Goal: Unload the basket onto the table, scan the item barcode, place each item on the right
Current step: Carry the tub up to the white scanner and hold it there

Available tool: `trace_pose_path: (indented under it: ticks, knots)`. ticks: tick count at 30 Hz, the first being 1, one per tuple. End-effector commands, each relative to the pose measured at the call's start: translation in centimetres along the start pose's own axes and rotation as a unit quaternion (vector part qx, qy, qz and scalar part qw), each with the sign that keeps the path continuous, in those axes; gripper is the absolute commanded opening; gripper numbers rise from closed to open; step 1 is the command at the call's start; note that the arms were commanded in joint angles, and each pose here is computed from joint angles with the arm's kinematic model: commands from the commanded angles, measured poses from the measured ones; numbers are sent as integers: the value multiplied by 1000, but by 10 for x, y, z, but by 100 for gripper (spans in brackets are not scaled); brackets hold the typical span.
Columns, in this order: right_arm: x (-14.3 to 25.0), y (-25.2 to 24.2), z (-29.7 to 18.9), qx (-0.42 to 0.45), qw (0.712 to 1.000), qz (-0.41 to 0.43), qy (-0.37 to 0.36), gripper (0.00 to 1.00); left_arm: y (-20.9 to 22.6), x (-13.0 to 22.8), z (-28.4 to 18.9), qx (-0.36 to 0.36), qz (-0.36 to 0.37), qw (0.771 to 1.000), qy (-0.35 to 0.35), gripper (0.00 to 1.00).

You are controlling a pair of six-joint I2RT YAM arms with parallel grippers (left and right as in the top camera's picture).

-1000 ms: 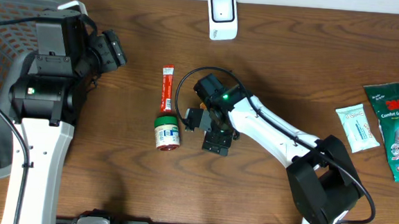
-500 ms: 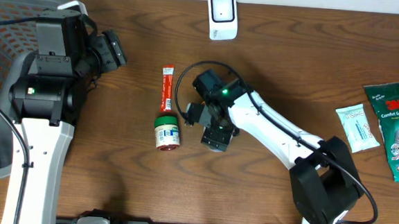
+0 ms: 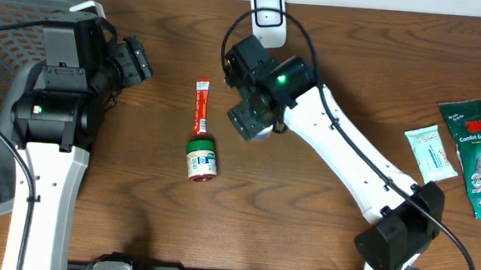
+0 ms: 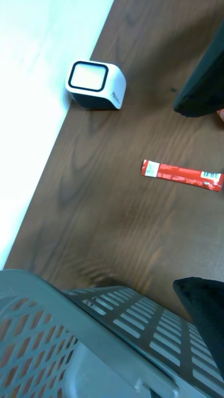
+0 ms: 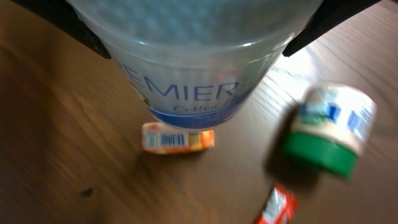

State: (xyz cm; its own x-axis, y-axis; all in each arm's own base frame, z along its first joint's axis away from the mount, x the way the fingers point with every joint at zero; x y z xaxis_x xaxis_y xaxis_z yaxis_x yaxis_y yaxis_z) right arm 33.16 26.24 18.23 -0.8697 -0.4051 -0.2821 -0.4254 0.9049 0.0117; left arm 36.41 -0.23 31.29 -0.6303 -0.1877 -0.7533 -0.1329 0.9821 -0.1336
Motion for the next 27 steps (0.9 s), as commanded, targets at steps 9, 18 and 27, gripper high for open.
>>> trace_pose_path:
  ticks: [9,18,27]
  knots:
    - [-82,-24,-37,6,978,111,-174,47,1,-1,-1,-1,5,1000,-1,82]
    - [-145,-59,-65,-2,938,157,-309,46,1,-1,-1,-1,5,1000,-1,82]
    - [-191,-89,-75,-37,882,249,-399,48,1,-1,-1,-1,5,1000,-1,82]
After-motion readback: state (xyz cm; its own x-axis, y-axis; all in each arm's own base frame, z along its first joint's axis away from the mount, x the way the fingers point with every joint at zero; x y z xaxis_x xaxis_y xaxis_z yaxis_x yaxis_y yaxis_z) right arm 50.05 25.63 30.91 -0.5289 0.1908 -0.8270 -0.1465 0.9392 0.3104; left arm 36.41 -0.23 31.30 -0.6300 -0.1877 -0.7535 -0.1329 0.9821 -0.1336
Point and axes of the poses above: each gripper's point midway between its finger pads, its own z axis out along the fingers, its own y axis along the line the jaws close on, x = y × z, the point moved 1 cm from there along -z, back along the fingers, and after that the axes turned 10 degrees about z, right-handed, at the moved point
